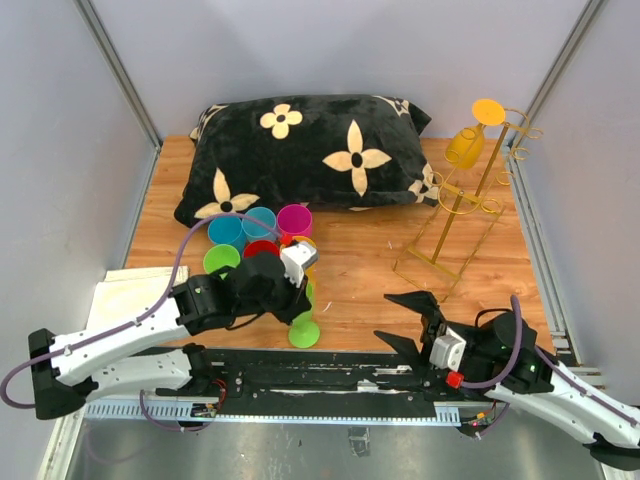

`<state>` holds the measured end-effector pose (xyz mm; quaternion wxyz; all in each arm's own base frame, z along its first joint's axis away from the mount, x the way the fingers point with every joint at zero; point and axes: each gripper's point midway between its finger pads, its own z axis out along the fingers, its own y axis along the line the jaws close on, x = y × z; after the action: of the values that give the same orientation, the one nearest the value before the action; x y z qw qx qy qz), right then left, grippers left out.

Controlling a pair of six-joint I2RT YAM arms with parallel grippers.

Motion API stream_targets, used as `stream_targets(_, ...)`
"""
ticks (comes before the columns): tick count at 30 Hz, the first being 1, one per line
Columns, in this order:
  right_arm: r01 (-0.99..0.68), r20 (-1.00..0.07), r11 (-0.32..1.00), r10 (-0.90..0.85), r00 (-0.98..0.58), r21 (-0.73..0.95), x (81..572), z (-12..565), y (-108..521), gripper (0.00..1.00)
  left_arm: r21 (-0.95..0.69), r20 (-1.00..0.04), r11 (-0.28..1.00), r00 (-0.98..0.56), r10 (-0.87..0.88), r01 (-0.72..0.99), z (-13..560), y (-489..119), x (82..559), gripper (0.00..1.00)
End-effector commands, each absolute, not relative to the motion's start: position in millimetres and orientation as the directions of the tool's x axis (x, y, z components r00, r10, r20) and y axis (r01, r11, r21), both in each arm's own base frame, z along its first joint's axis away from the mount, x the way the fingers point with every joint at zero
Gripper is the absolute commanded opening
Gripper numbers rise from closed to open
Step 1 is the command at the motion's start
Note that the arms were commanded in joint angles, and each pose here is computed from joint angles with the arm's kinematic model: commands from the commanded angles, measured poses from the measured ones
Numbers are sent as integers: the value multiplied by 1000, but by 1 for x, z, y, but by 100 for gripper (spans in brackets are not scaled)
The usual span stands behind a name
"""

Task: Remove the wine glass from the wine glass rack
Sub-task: Place the wine glass at the center of the board.

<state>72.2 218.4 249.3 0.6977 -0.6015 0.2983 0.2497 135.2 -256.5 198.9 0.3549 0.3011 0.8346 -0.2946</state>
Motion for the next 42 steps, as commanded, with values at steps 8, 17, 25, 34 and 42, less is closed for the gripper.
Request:
stream_targets(8,-789,-901,577,199,385,-210,120,334,188,78,-68,-826,893,-527,201,445,168,-225,166,1)
stream_targets(17,-693,-983,721,110,145,-22,155,373,174,80,-40,-806,883,-537,248,467,155,-224,162,3)
stream_targets(25,-513,-983,853,1,185,-96,188,417,159,81,-85,-825,877,-527,203,472,170,-223,160,45)
stream_targets(34,-258,-926,912,-241,292,-318,221,470,137,90,-220,-892,833,-450,39,508,230,-223,158,80)
stream_targets(42,-107,-960,962,-232,158,-250,275,483,94,91,-301,-905,797,-420,-66,523,261,-221,155,95)
